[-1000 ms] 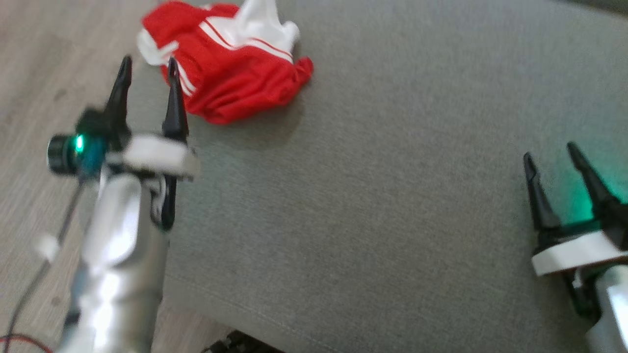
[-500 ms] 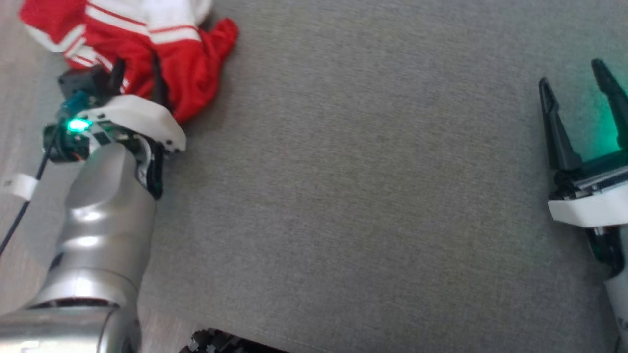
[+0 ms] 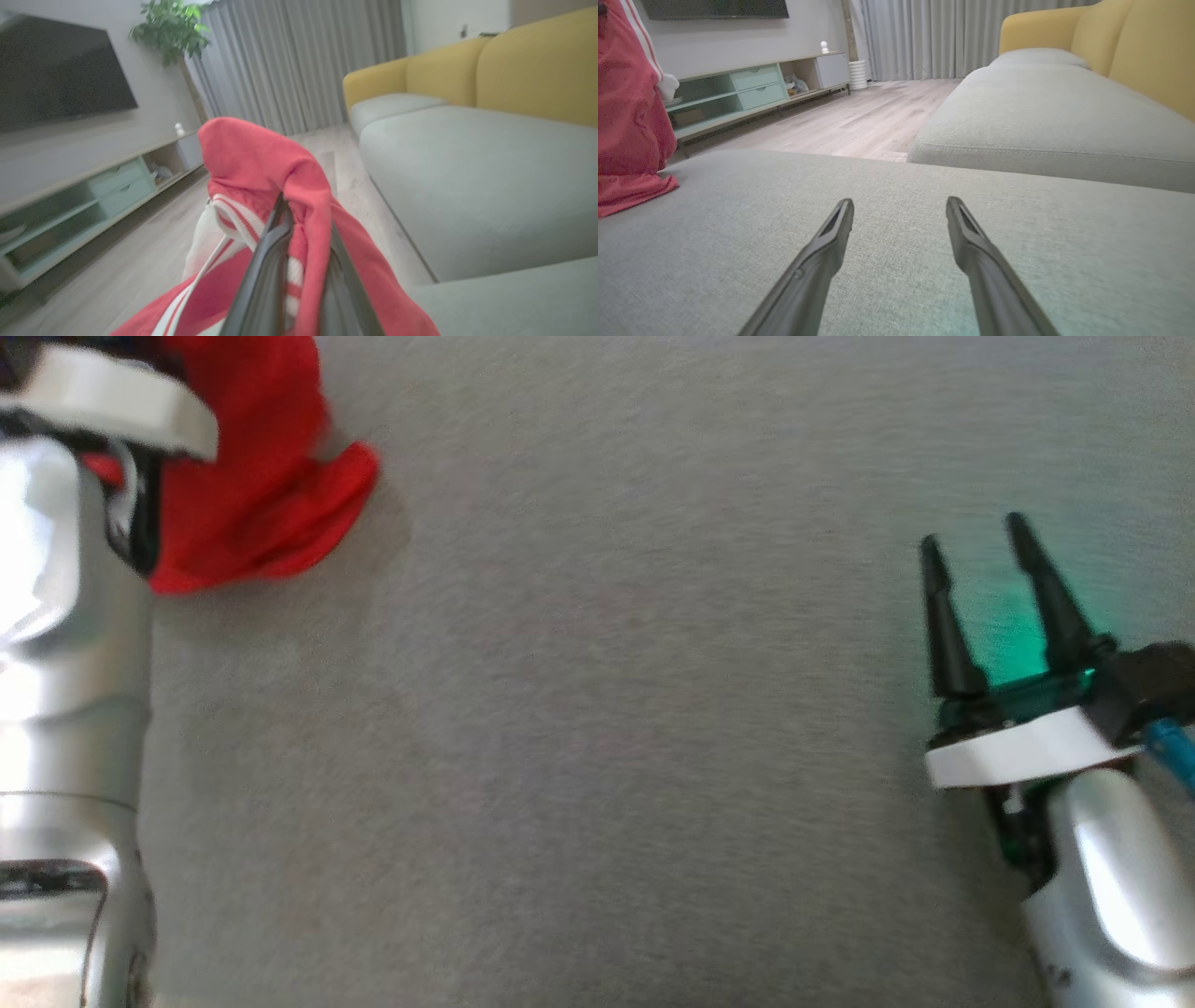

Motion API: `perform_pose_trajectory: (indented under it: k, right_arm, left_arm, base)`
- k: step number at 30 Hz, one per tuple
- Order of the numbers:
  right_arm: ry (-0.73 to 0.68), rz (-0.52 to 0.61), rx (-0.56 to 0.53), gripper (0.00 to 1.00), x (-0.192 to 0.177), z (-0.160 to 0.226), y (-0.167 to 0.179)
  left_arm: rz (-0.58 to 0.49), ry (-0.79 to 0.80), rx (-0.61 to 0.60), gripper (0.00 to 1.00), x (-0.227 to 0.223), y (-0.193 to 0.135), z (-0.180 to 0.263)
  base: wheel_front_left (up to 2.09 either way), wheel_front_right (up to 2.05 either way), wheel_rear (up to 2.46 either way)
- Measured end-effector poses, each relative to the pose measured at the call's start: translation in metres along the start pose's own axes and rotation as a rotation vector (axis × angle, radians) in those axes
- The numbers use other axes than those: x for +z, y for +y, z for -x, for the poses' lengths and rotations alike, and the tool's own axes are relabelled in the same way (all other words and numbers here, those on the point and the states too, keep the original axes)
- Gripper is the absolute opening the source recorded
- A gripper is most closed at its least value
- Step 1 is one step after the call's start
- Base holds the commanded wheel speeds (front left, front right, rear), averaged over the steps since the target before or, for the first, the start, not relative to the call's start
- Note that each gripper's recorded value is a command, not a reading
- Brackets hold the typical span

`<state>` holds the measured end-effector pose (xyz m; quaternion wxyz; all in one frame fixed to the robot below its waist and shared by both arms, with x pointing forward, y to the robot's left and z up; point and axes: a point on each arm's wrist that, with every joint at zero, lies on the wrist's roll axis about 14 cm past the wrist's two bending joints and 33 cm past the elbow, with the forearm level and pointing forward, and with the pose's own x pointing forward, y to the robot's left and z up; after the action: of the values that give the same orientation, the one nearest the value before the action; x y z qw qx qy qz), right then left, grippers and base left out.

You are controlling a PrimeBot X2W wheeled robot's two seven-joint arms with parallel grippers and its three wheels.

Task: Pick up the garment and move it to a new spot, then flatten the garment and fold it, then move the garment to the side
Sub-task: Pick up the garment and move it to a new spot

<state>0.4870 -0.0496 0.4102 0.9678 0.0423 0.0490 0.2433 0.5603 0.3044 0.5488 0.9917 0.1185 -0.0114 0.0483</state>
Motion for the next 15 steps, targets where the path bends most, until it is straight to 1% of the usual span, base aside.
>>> perform_pose_trajectory:
  k: [3,7,12,15]
  right_arm:
    - [-0.039,-0.020,-0.057,1.00,0.020,0.018,-0.004]
    - [-0.087,-0.009,-0.139,1.00,0.046,0.047,-0.017]
    - [-0.127,0.001,-0.271,1.00,0.067,0.094,-0.043]
    - [-0.150,0.011,-0.348,1.00,0.078,0.121,-0.057]
  left_arm:
    - [-0.031,-0.146,-0.087,0.00,0.055,-0.028,-0.012]
    - [-0.047,-0.297,-0.201,0.00,0.118,-0.074,-0.017]
    - [-0.021,-0.450,-0.378,0.00,0.188,-0.149,-0.008]
    - [0.013,-0.518,-0.468,0.00,0.218,-0.188,0.000]
  base:
    - [0.00,0.00,0.00]
    - [0.00,0.00,0.00]
    - [0.00,0.00,0.00]
    - [0.00,0.00,0.00]
